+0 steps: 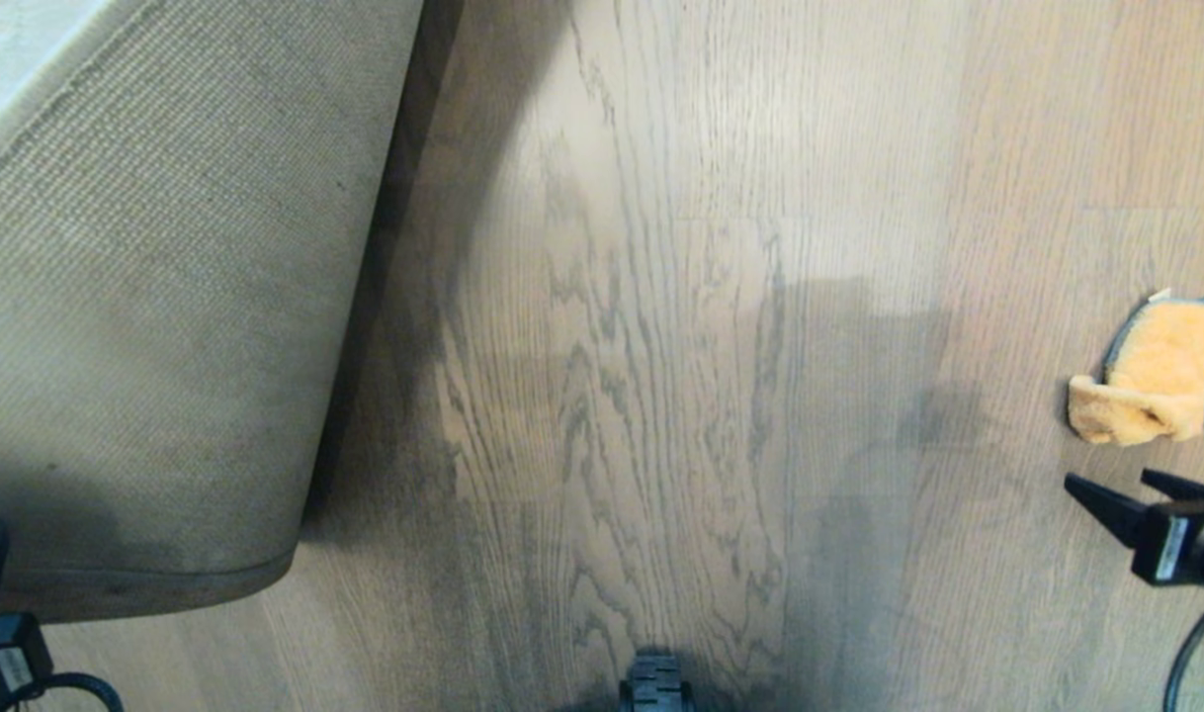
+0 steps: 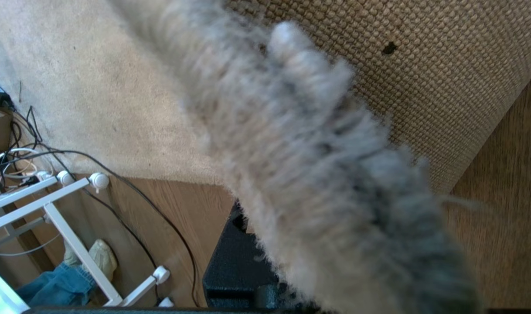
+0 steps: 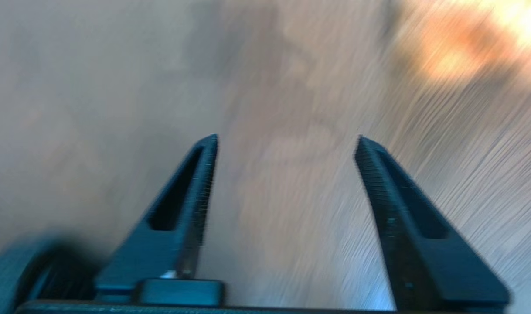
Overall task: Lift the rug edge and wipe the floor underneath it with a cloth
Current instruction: Pick up the rag
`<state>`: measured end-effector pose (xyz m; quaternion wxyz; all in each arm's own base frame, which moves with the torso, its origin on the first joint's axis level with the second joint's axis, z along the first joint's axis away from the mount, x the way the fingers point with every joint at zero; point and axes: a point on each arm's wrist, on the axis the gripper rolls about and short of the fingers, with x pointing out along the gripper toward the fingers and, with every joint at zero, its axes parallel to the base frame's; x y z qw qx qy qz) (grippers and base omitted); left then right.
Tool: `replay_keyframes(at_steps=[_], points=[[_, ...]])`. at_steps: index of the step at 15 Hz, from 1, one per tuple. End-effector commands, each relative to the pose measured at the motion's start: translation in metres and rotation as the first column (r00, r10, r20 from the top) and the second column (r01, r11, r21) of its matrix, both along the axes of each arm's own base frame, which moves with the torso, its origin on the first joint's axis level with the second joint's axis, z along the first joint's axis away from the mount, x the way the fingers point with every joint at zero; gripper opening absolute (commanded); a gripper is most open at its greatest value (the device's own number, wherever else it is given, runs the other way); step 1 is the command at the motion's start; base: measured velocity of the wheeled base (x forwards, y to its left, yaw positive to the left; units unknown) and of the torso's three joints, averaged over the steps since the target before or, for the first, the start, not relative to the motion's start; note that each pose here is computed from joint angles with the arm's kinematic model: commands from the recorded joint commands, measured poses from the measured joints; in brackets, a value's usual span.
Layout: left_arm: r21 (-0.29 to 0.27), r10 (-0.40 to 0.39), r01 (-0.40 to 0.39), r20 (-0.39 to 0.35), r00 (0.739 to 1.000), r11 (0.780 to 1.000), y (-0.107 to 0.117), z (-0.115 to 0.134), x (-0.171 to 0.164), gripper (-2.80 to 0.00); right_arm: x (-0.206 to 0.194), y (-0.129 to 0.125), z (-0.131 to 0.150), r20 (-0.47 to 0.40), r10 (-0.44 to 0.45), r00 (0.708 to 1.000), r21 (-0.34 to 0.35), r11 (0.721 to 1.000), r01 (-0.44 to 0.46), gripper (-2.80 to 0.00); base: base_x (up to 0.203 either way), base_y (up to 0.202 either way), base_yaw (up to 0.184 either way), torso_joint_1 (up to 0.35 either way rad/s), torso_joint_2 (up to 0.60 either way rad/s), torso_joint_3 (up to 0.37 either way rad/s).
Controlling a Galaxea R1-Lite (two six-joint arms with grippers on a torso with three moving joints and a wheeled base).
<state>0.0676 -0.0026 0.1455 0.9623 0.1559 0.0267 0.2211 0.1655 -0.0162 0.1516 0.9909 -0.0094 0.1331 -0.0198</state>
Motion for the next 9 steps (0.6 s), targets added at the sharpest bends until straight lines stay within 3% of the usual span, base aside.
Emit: replay_keyframes(at_steps=[1, 3, 9], points=[[0.000, 0.001, -0.001, -0.014, 1.000, 1.000, -0.001, -0.001, 0.001, -2.80, 0.045, -0.030, -0.004, -0.026, -0.107, 0.994, -0.026, 0.994, 0.107, 0.00, 0.000, 0.000, 0.000, 0.000, 0.00, 0.000], [-0.004, 0.001, -0.001, -0.017, 1.000, 1.000, -0.001, -0.002, 0.001, -2.80, 0.050, -0.047, 0.001, 0.007, -0.160, 0.987, -0.094, 0.983, 0.160, 0.00, 0.000, 0.000, 0.000, 0.000, 0.00, 0.000], [-0.003, 0.008, -0.008, -0.024, 1.000, 1.000, 0.000, -0.003, 0.001, -2.80, 0.042, -0.063, 0.006, 0.029, -0.233, 0.972, -0.108, 0.966, 0.235, 0.00, 0.000, 0.000, 0.000, 0.000, 0.00, 0.000]])
